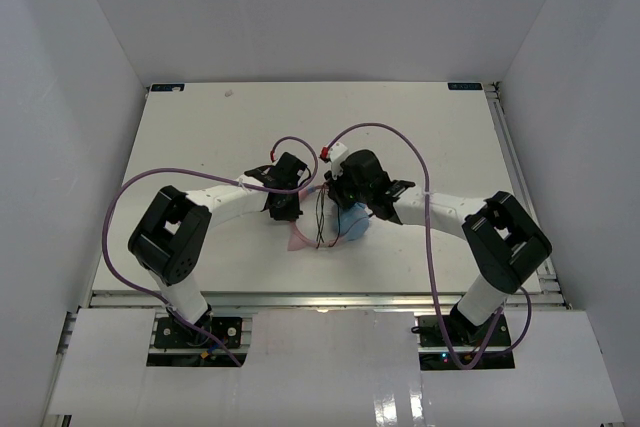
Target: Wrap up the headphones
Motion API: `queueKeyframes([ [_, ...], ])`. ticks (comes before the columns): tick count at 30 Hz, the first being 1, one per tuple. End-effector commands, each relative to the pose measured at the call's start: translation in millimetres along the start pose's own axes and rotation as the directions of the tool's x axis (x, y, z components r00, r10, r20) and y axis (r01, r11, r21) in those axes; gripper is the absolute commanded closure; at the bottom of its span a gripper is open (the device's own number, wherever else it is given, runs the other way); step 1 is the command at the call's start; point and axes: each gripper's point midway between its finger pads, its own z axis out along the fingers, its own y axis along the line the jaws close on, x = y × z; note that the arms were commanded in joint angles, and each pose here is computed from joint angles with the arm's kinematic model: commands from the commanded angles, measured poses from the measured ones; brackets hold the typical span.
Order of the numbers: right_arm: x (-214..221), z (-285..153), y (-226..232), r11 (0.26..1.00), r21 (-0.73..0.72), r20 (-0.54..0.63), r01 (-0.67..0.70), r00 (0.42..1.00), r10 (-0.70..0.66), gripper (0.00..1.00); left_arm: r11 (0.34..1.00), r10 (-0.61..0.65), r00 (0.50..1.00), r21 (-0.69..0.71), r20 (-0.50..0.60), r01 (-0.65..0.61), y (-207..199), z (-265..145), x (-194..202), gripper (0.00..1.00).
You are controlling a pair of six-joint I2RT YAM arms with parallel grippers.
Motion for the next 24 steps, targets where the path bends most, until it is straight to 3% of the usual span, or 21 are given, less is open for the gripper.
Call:
queueKeyframes([
  [1, -26, 4, -8, 0.999, 0.044, 0.054, 0.030, 0.998, -0.033, 0.78, 0.996, -0.015, 0.999, 0.090, 0.042, 0.011, -20, -22, -15, 0.71],
  [4, -29, 2, -5, 0.999, 0.030, 0.060, 0.043, 0.997, -0.045, 0.61, 0.995, -0.018, 0.998, 0.096, 0.062, 0.012, -21, -29, -19, 0.56],
  [7, -33, 0, -5, 0.998, 0.029, 0.071, 0.052, 0.996, -0.054, 0.54, 0.994, -0.017, 0.995, 0.106, 0.097, 0.007, -22, -42, -27, 0.45],
  [15, -54, -18, 10, 0.989, -0.064, 0.123, 0.133, 0.985, -0.124, 0.49, 0.990, -0.004, 0.987, 0.139, 0.164, -0.019, -26, -71, -45, 0.35],
  [18, -53, -46, 35, 0.923, -0.297, 0.089, 0.246, 0.969, -0.230, 0.31, 0.987, 0.030, 0.974, 0.149, 0.225, -0.065, -25, -90, -55, 0.27],
  [19, -66, -58, 37, 0.885, -0.348, 0.132, 0.308, 0.951, -0.279, 0.23, 0.984, 0.046, 0.968, 0.153, 0.245, -0.086, -24, -97, -57, 0.25],
  [21, -78, -80, 29, 0.878, -0.374, 0.173, 0.298, 0.953, -0.249, 0.05, 0.968, 0.075, 0.941, 0.203, 0.331, -0.148, -25, -127, -63, 0.21],
  [24, -80, -109, 0, 0.919, -0.323, 0.200, 0.228, 0.965, -0.169, 0.10, 0.914, 0.102, 0.901, 0.318, 0.423, -0.252, -30, -158, -49, 0.04],
])
